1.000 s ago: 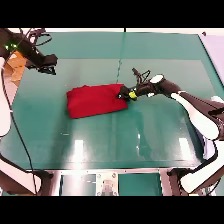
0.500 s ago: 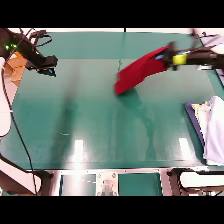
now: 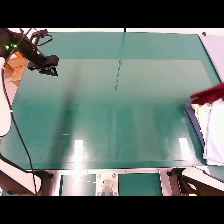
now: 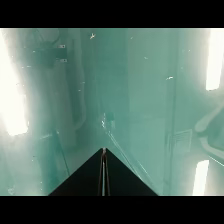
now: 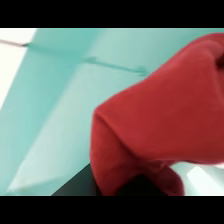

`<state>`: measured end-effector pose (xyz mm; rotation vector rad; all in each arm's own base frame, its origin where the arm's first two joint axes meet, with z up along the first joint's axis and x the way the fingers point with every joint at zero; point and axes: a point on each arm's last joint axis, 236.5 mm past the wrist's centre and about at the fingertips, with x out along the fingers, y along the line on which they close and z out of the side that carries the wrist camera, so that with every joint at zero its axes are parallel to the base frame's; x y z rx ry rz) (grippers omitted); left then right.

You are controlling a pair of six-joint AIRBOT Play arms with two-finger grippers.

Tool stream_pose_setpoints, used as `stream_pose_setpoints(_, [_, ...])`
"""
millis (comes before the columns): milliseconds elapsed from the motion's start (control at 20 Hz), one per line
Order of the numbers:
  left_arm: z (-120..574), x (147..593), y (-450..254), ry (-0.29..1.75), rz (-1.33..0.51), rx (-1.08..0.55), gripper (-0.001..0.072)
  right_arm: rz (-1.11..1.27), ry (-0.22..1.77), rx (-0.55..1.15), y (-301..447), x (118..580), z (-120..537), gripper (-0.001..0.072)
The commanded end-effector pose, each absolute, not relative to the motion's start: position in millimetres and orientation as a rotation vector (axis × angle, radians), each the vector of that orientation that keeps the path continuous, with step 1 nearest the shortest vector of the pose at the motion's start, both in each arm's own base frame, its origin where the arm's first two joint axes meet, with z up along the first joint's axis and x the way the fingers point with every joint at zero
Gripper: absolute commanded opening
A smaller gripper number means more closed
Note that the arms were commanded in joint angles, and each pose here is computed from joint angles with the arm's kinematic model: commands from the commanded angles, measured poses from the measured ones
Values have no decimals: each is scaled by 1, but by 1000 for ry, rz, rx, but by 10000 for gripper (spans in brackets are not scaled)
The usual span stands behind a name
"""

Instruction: Fold the shirts.

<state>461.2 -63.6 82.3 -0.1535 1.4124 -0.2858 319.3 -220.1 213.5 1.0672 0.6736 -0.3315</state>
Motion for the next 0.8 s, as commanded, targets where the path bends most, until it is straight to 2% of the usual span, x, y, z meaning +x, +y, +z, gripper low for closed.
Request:
stream_pose_setpoints(0, [83,461,-64,1410,-292,-153,25,-609,749,1128,-254,232,195,16])
stream_pose_setpoints(200, [83,461,-65,1411,-294,-151,25,-845,867,1082,-260,174,174,16])
stream_pose_setpoints(500, [85,458,-73,1411,-347,-150,24,-1092,1164,1137,-242,98,91,18])
stream_pose_setpoints(650, [85,459,-74,1405,-362,-138,25,-1137,1324,1168,-225,71,43,64])
stream_pose_setpoints(700, [86,459,-74,1401,-377,-123,24,-1157,1385,1169,-221,59,28,148])
stream_pose_setpoints(750, [86,459,-75,1397,-387,-113,24,-1169,1434,1169,-218,52,18,361])
